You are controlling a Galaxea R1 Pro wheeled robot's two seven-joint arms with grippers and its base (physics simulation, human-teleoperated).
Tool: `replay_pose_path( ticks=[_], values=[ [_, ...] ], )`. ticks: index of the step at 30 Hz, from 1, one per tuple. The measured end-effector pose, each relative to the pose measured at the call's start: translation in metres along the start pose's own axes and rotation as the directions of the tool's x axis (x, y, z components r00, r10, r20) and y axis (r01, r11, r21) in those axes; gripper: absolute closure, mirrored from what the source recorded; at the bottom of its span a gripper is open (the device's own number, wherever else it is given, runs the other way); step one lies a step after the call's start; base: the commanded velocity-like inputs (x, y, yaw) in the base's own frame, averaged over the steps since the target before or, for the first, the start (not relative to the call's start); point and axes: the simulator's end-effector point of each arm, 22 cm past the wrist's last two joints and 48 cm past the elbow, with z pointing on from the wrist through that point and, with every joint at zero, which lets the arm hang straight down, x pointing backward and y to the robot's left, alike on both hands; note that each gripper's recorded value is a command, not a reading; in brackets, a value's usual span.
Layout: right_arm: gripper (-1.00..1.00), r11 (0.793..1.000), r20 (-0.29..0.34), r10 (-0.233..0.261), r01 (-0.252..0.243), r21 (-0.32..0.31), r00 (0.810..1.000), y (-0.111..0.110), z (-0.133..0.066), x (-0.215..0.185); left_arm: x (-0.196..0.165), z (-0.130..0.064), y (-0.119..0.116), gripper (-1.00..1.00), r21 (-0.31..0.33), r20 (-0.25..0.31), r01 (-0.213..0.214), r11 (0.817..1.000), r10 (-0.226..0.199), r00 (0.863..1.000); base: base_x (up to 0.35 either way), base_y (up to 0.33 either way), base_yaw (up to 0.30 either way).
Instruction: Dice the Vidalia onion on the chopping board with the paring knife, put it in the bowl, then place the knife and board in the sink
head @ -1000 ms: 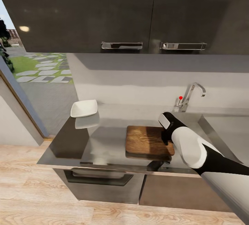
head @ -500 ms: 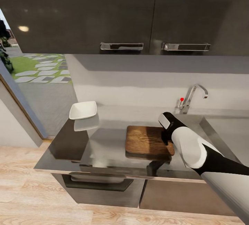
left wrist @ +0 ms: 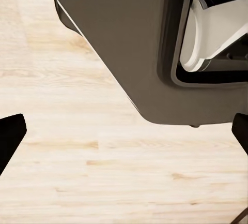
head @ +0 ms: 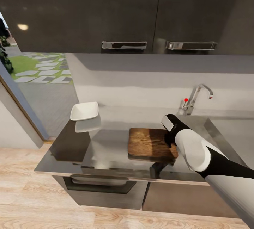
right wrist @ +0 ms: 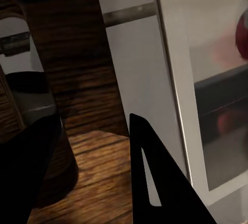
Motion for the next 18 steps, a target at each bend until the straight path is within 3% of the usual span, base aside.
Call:
replay_pose_path(
  ticks=[18],
  values=[
    [1.00, 1.000, -0.008, -0.001, 0.001, -0.003, 1.000, 0.0027, 0.0047, 0.0015, 0.0031, -0.0001, 0.0000, -1.00, 0.000, -0.008, 0.000, 1.000, 0.000, 1.000, 0.000, 0.000, 0.000]
  ],
)
